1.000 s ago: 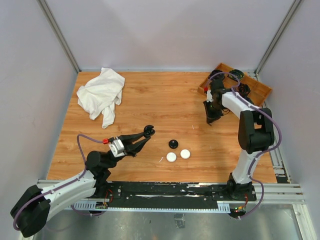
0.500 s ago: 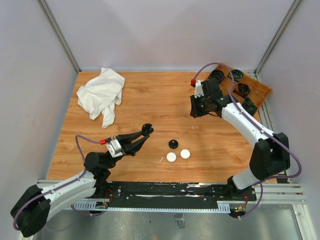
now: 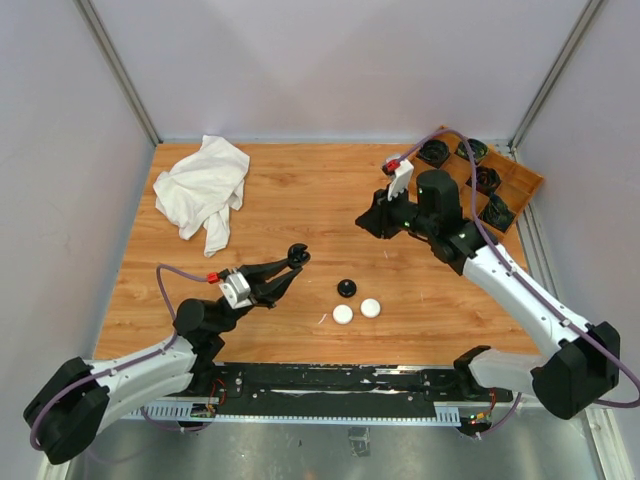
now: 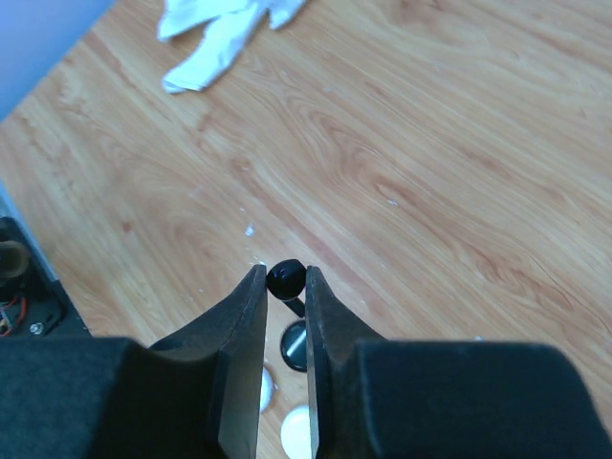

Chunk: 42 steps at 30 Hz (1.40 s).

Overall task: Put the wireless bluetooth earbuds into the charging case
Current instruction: Place the earbud in the charging case.

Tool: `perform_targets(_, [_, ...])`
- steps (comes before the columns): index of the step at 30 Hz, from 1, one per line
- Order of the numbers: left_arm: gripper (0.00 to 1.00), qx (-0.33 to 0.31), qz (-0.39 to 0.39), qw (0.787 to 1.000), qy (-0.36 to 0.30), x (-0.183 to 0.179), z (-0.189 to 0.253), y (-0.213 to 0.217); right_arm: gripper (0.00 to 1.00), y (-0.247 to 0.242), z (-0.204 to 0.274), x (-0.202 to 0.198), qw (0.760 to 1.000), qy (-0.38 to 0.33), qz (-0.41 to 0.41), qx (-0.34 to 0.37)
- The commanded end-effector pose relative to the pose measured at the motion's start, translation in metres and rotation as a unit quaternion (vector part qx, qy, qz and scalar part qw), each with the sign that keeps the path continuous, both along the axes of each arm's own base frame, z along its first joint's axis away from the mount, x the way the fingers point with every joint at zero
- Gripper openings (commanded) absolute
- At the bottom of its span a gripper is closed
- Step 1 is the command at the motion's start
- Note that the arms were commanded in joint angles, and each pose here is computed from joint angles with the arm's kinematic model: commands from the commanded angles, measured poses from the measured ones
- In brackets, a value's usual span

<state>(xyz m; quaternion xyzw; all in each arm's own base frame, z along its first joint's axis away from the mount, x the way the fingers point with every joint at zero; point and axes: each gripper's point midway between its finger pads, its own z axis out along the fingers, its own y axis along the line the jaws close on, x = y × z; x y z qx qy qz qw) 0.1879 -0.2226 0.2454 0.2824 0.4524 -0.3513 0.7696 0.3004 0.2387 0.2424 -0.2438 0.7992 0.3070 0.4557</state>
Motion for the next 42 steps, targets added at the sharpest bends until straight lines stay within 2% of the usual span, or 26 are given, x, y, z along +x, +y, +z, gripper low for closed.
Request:
perform_targets(1, [0.0,-0.021,0.001,0.999,-0.044,0.001,0.03,-0.001,0.18,0.029,0.035,-0.021,0.995,-0.056,0.058,0.063])
perform_targets(15, [0.0,-0.04,-0.006,0.997,-0.06,0.0,0.042,-0.004,0.19,0.063,0.09,-0.087,0.962,-0.146,0.158,0.168])
perform_targets(25, [0.0,-0.046,-0.022,0.997,-0.057,-0.002,0.046,-0.008,0.2,0.091,0.109,-0.122,0.937,-0.171,0.227,0.203])
perform_targets(35, [0.0,-0.055,-0.039,0.996,-0.058,-0.006,0.051,-0.01,0.2,0.114,0.109,-0.138,0.925,-0.17,0.264,0.212])
perform_targets(42, [0.0,-0.057,-0.053,0.995,-0.059,-0.01,0.053,-0.014,0.2,0.119,0.103,-0.135,0.929,-0.166,0.257,0.21])
